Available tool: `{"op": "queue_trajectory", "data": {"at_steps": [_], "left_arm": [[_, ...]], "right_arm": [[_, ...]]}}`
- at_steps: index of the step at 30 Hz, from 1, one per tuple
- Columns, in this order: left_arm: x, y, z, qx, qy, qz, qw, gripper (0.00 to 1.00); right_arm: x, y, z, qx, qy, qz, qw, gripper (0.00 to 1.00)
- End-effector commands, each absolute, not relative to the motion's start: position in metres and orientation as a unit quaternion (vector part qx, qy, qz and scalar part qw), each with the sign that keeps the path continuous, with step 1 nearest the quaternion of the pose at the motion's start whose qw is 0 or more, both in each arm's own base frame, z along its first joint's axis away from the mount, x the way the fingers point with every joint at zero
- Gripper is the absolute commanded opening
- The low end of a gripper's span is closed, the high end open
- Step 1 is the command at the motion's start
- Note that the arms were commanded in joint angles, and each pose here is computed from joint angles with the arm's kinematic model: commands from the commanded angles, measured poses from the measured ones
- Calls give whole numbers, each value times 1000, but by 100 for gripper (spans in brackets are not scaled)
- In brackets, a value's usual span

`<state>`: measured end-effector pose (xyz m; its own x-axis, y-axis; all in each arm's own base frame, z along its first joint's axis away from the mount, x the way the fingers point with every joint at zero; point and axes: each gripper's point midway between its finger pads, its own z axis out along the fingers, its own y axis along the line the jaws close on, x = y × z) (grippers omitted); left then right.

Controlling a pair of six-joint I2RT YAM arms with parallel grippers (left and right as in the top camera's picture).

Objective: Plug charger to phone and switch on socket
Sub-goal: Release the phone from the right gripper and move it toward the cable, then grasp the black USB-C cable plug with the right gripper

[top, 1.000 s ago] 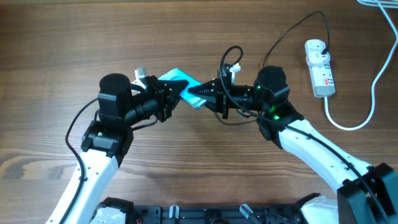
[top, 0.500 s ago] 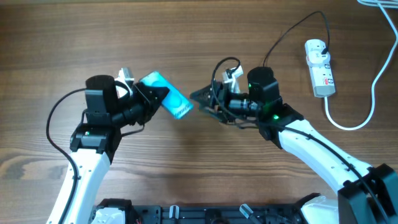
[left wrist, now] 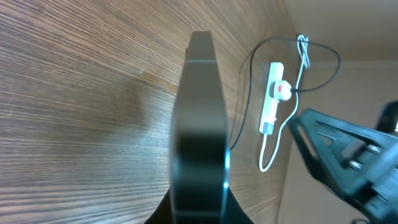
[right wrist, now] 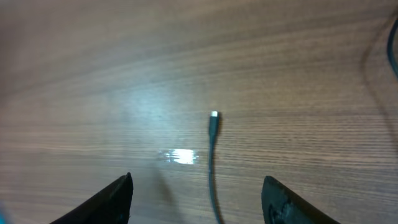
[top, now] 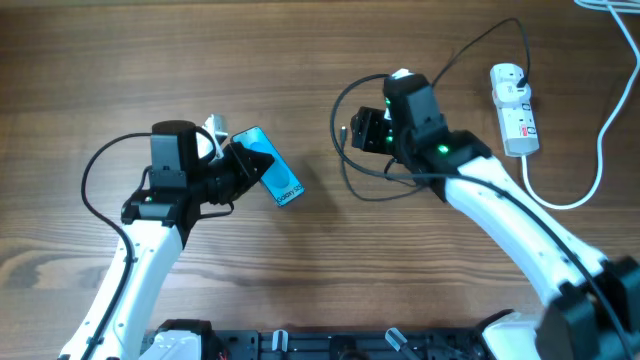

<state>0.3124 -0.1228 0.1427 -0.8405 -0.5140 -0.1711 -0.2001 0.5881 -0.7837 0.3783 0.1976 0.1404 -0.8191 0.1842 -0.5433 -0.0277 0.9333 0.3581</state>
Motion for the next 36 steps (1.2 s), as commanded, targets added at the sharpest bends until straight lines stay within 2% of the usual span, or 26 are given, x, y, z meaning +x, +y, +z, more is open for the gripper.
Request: {"op": "queue_trajectory", "data": {"at_steps": [1, 7, 11, 17, 18, 21, 25, 27, 29, 32, 35, 36], "left_arm": [[323, -106, 148, -214, 865, -397, 219, 4], [325, -97, 149, -226, 861, -399, 221, 4], [325, -97, 149, -226, 861, -399, 221, 4], [325, -97, 149, -226, 861, -399, 221, 4], [325, -97, 149, -226, 861, -399, 221, 4], [325, -97, 149, -226, 861, -399, 222, 4], [325, -97, 149, -226, 861, -399, 222, 4], [325, -97, 149, -226, 861, -399, 221, 4], [325, -97, 149, -226, 861, -399, 221, 4], [325, -97, 149, -226, 860, -399, 221, 4], [324, -98, 150, -224, 860, -403, 220, 4], [324, -101, 152, -219, 858, -411, 218, 4]], "right_arm": [[399, 202, 105, 36, 959, 124, 252, 63], [407, 223, 38, 25, 978, 115, 174, 57], [405, 242, 3, 0, 980, 92, 175, 58], [408, 240, -19, -10, 981, 64, 181, 56], [407, 240, -22, -12, 982, 62, 178, 53], [395, 242, -32, -31, 986, 66, 150, 32], [387, 242, -34, -44, 988, 67, 131, 16], [380, 240, -36, -46, 990, 66, 115, 5], [379, 240, -36, -48, 990, 69, 113, 5], [377, 254, -19, -82, 981, 147, 95, 5], [377, 261, 26, -113, 960, 239, 94, 5], [371, 269, 60, -150, 935, 308, 97, 5]]}}
